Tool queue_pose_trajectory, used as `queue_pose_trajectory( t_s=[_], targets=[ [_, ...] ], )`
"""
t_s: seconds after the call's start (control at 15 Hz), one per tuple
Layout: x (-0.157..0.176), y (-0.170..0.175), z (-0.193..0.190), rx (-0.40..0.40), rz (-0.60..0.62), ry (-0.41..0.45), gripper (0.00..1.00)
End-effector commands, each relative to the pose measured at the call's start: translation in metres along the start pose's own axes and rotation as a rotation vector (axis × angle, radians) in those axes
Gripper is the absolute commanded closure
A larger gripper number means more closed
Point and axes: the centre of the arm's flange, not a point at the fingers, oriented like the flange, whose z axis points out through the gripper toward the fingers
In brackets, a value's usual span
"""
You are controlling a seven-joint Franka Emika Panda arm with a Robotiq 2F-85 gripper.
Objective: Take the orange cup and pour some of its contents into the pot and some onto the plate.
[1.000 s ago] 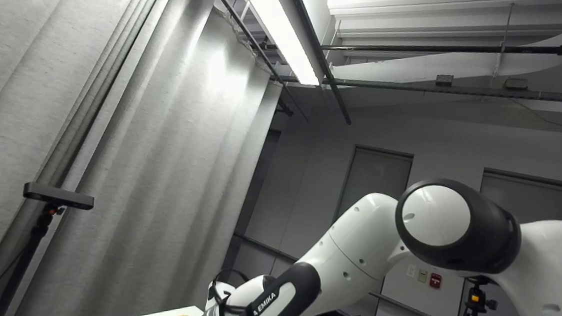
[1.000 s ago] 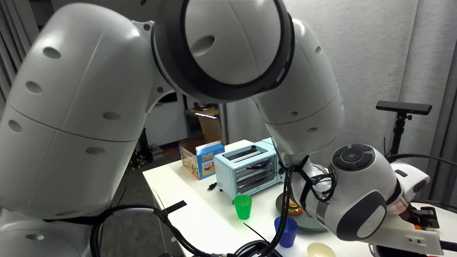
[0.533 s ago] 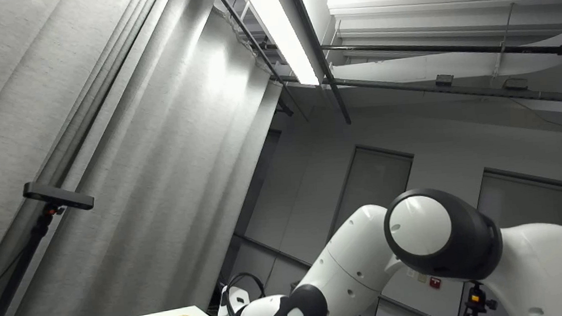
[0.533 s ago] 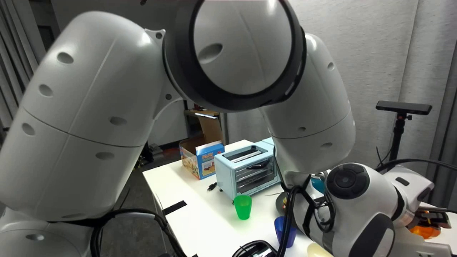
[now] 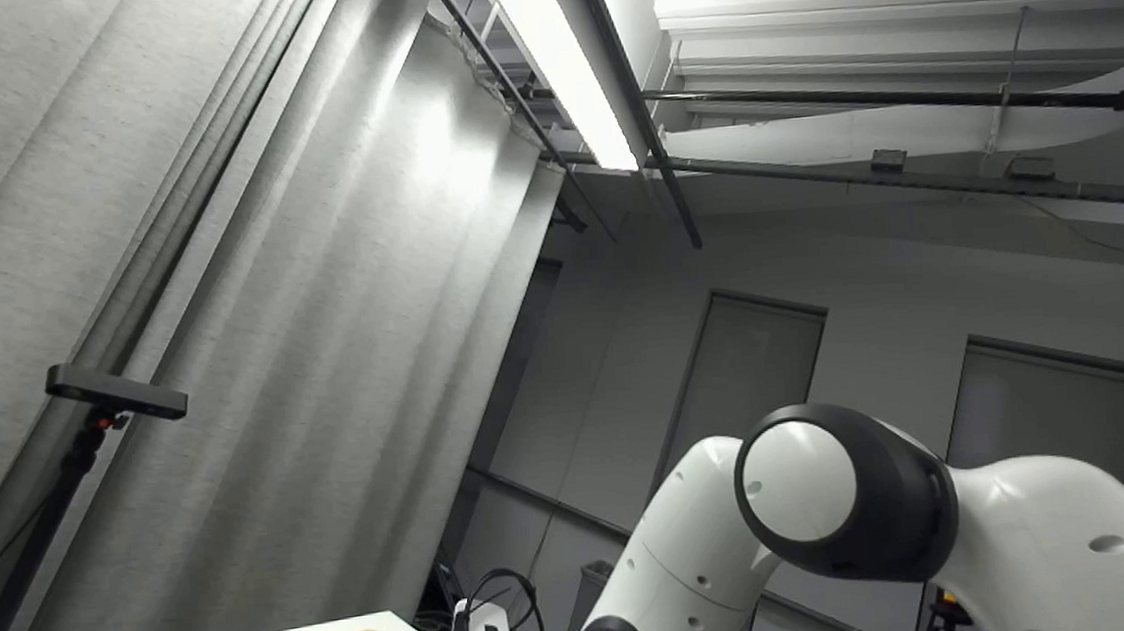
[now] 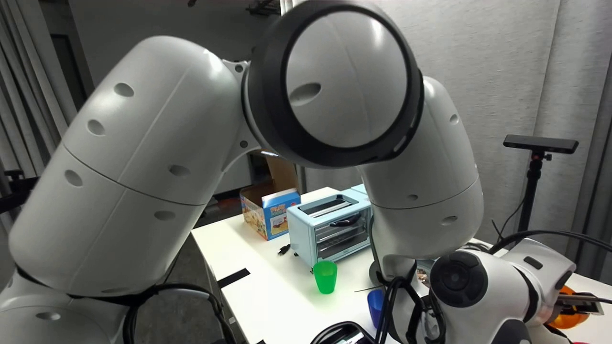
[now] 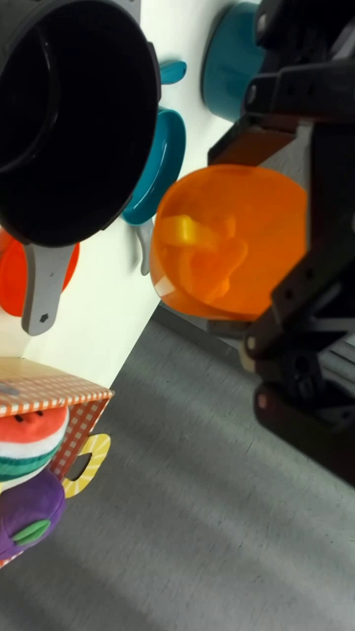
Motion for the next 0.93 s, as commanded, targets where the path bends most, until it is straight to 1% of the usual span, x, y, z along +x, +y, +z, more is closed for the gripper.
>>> queue_pose_trajectory(
  t_s=[0.0,0.47,0.87],
  targets=[
    [0.002,-0.012,-0.002,-0.019,0.007,0.102,0.49],
    [0.016,-0.012,-0.005,-0.073,0.002,0.226,0.49],
    [0.009,0.003,-0.005,-0.126,-0.017,0.258,0.49]
  ],
)
